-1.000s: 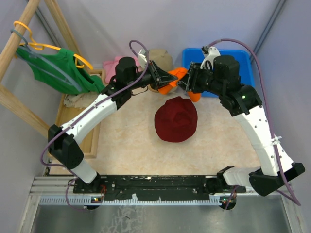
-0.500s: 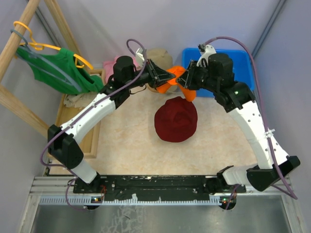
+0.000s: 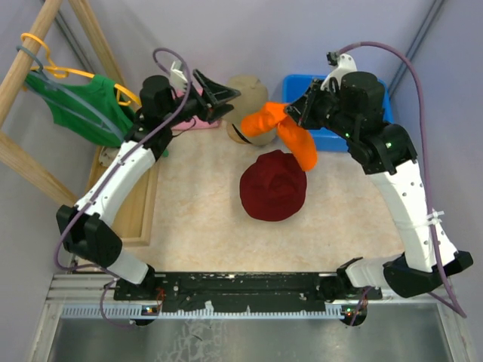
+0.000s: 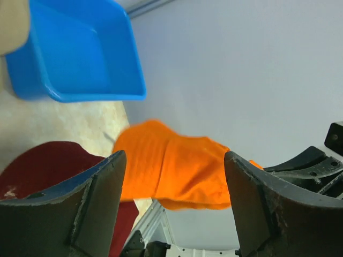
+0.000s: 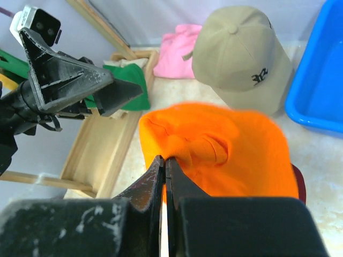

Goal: Stack the hats

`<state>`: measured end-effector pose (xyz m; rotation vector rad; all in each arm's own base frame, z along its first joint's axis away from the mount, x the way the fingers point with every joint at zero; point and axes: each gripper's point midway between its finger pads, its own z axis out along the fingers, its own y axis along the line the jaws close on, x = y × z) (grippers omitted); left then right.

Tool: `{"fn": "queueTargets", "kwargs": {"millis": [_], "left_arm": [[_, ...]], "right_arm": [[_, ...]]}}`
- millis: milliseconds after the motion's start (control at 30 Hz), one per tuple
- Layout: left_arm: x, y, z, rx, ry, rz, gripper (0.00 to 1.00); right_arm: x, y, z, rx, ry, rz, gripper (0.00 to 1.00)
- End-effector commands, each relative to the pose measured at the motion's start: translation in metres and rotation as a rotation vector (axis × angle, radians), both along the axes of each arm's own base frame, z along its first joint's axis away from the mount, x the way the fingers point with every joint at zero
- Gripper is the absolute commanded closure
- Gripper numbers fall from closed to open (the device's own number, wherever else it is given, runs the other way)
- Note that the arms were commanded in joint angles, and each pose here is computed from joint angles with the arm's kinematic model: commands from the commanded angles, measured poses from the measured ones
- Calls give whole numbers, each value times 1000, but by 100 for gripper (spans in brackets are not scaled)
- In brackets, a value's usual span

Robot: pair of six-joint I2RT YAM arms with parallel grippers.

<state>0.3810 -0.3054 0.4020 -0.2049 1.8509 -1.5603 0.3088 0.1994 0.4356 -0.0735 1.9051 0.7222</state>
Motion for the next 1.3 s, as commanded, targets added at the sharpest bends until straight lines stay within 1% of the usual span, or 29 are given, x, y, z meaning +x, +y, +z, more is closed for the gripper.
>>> {"fn": "queueTargets", "kwargs": {"millis": [0,67,267,467,567,733,967,1100,1267], "left_arm": [[-14,23,28,20,-104,34,20],[-22,24,23,15,-92,22,20],[-41,28,-1,14,-50,-7,22],[-59,36,-26,25,-29,-1,23],[-66,39,-39,16,-4,8,24],[-67,41,-41,10,-19,39,24],[-59,42,-20,-65,-104,77,23],[-57,35,-13,-89,-151,53,23],[-59,20,-8,-131,-174,12,23]], "right_arm": [[-6,-6,36,88,-66,-6,100],[-5,-5,42,146,-57,18,100],[-10,-1,64,248,-52,45,100],[-14,7,80,373,-49,70,100],[-12,7,84,404,-52,63,100],[-12,12,97,453,-58,81,100],[-14,20,106,533,-36,117,100],[-15,21,107,546,-29,128,100],[-15,23,105,548,-22,132,100]]}}
